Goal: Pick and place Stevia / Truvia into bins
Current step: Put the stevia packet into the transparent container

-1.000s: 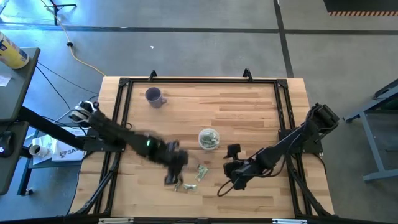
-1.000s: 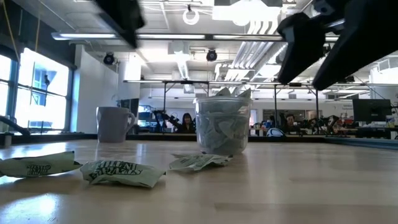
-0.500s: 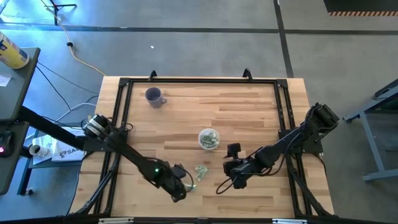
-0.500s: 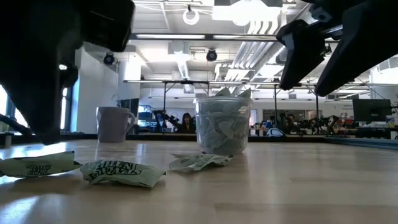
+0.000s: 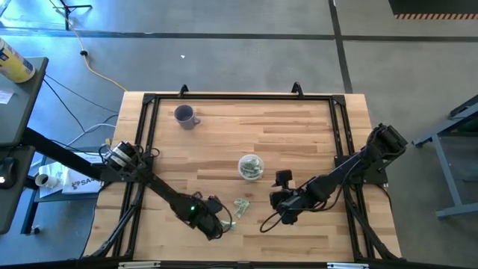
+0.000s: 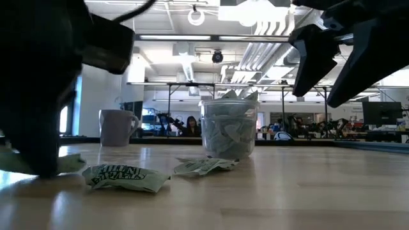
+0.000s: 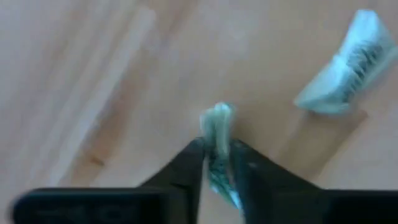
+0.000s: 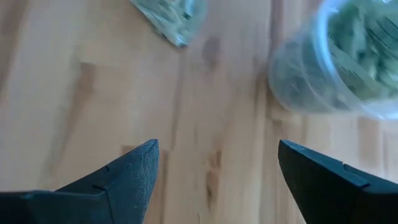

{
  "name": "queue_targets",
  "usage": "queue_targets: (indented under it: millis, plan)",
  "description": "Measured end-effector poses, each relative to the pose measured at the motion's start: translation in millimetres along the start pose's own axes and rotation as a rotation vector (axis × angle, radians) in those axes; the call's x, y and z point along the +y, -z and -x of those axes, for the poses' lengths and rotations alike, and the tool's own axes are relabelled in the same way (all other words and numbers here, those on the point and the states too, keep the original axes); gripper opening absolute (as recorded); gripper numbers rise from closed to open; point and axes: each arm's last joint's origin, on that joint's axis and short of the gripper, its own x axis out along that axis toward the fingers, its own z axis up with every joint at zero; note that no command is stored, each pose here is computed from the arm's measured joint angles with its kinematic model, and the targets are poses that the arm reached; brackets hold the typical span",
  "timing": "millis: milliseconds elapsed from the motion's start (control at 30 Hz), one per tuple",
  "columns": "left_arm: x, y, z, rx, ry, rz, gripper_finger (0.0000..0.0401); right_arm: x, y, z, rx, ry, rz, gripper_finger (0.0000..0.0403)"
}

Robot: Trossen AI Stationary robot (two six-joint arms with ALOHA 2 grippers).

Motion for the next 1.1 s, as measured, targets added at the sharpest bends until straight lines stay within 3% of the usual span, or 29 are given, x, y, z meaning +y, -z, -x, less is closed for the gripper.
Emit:
queue_targets:
  millis: [167,300,567,667,833,1100]
  plan:
    - [17.9,-31.1,-4.7,-0.057,-0.063,-0.086,0.0024,-3.3,6.1,1.6,0.044,0.061,-0.056,0.0319]
    - [40.6,-65.3,7.0,-0.084,-0.091,-0.109,0.0036,-5.3,9.7,15.7,0.023,0.114,-0.138,0.0319]
    - [63.1,-148.1,87.5,-0.343,0.041,-0.251,0.0023,-11.6,24.5,44.8,-0.009,0.255,-0.33,0.0319]
    - [72.1,-173.8,103.6,-0.402,0.052,-0.311,0.0023,-11.1,27.0,45.8,-0.003,0.266,-0.377,0.0319]
    - [82.9,-201.4,83.2,-0.377,0.124,-0.351,0.0026,-10.5,26.6,45.1,-0.022,0.275,-0.445,0.0319]
    - [81.4,-212.2,25.5,-0.271,0.138,-0.395,0.0039,-11.3,24.1,43.9,-0.04,0.271,-0.467,0.0319]
